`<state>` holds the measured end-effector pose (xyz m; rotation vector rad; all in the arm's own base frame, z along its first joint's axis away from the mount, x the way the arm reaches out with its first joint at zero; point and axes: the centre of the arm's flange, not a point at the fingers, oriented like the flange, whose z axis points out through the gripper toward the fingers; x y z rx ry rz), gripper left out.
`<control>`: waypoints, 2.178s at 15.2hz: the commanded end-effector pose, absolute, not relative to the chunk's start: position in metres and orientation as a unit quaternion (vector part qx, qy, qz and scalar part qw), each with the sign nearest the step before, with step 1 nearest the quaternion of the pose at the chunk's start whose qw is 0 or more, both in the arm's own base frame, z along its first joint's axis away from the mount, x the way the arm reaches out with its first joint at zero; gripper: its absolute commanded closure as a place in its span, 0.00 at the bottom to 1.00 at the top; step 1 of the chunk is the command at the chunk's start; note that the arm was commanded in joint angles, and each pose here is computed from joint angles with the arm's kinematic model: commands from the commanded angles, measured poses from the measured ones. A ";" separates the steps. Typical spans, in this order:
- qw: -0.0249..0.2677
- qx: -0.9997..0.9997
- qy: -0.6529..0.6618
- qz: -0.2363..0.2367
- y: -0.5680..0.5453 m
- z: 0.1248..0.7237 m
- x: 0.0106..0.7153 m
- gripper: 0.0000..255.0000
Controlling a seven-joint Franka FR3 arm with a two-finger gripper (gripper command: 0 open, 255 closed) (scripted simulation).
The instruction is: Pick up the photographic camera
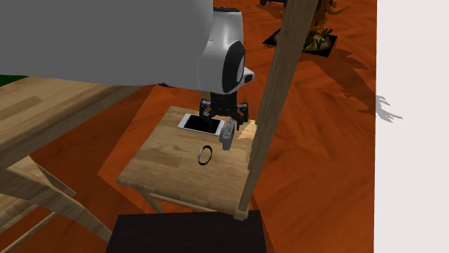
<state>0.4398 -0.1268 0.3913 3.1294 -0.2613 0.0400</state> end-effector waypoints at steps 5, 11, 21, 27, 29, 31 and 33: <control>0.004 0.996 -0.090 0.016 -0.134 0.361 0.448 0.00; 0.003 0.996 -0.090 0.016 -0.134 0.342 0.448 1.00; 0.004 0.996 -0.090 0.016 -0.134 0.347 0.448 1.00; 0.004 0.996 -0.090 0.016 -0.134 0.379 0.448 1.00; 0.004 0.996 -0.090 0.016 -0.134 0.390 0.448 1.00; 0.004 0.996 -0.090 0.016 -0.134 0.400 0.448 1.00; 0.004 0.996 -0.090 0.016 -0.134 0.411 0.448 1.00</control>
